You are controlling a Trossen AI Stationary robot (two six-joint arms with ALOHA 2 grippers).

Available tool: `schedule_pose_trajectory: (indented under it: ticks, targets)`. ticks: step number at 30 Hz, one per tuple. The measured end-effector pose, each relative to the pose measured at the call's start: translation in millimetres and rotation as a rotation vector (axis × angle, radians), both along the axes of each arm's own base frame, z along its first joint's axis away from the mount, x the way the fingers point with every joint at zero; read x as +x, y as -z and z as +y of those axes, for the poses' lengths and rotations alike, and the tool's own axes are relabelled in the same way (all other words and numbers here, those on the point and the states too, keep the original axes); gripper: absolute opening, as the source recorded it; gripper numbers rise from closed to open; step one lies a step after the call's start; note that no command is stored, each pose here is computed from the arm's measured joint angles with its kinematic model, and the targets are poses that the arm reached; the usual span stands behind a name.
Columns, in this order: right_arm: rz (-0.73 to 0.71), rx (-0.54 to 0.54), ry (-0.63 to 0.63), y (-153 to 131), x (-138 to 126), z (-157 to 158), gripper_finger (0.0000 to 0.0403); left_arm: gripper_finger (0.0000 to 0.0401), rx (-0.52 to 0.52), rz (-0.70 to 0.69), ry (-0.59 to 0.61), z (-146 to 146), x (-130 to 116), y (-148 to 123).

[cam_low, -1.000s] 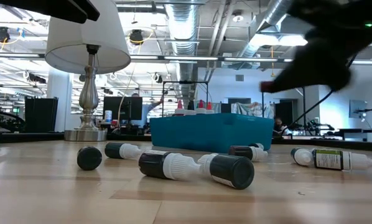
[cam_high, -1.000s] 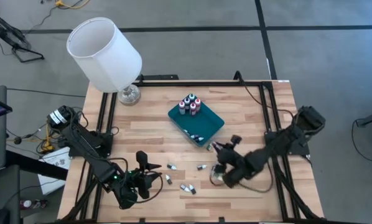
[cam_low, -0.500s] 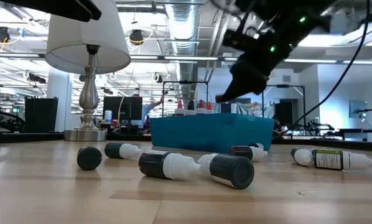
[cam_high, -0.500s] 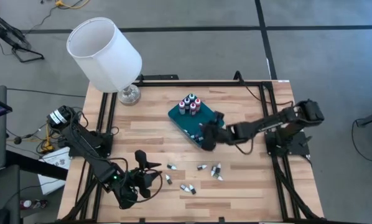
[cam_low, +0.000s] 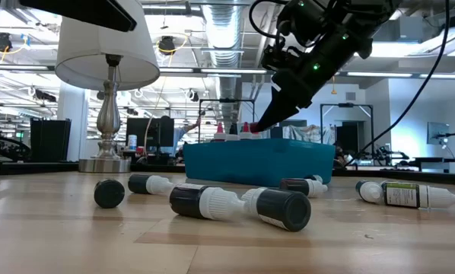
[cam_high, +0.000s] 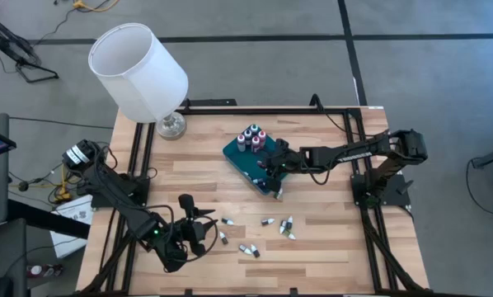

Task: Pick & Place food coloring
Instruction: Put the small red food coloring bottle into the blue bin, then put the small blue food coloring bottle into the blue bin

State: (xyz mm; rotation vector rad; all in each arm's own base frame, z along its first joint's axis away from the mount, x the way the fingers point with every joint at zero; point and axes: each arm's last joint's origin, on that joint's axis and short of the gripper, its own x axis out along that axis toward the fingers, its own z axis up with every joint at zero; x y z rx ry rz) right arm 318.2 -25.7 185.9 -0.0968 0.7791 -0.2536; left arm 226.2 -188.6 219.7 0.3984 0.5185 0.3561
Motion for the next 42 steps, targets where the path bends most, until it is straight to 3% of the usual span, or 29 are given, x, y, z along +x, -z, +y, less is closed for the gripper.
schedule_pose_trajectory:
  ticks: [8,14,25,37,42]
  targets:
    - [0.007,0.000,-0.033,0.3,0.0,0.7,0.0090,0.0148,-0.039,-0.012,-0.034,4.1,2.7,0.5]
    - [0.002,0.066,-0.100,0.6,0.4,3.4,0.0091,0.0148,-0.053,-0.019,-0.042,4.2,2.7,0.6]
    - [-0.018,0.055,-0.109,-1.0,1.9,3.3,0.0096,0.0148,-0.048,0.011,-0.069,8.1,-1.4,4.1]
    - [-0.020,0.011,-0.159,-1.9,3.0,6.3,0.0185,0.0148,-0.048,0.017,-0.073,8.5,-1.8,5.6]
    - [-0.054,-0.057,-0.270,-5.6,6.8,23.3,0.0201,0.0148,0.035,0.092,-0.066,13.8,-4.7,35.0]
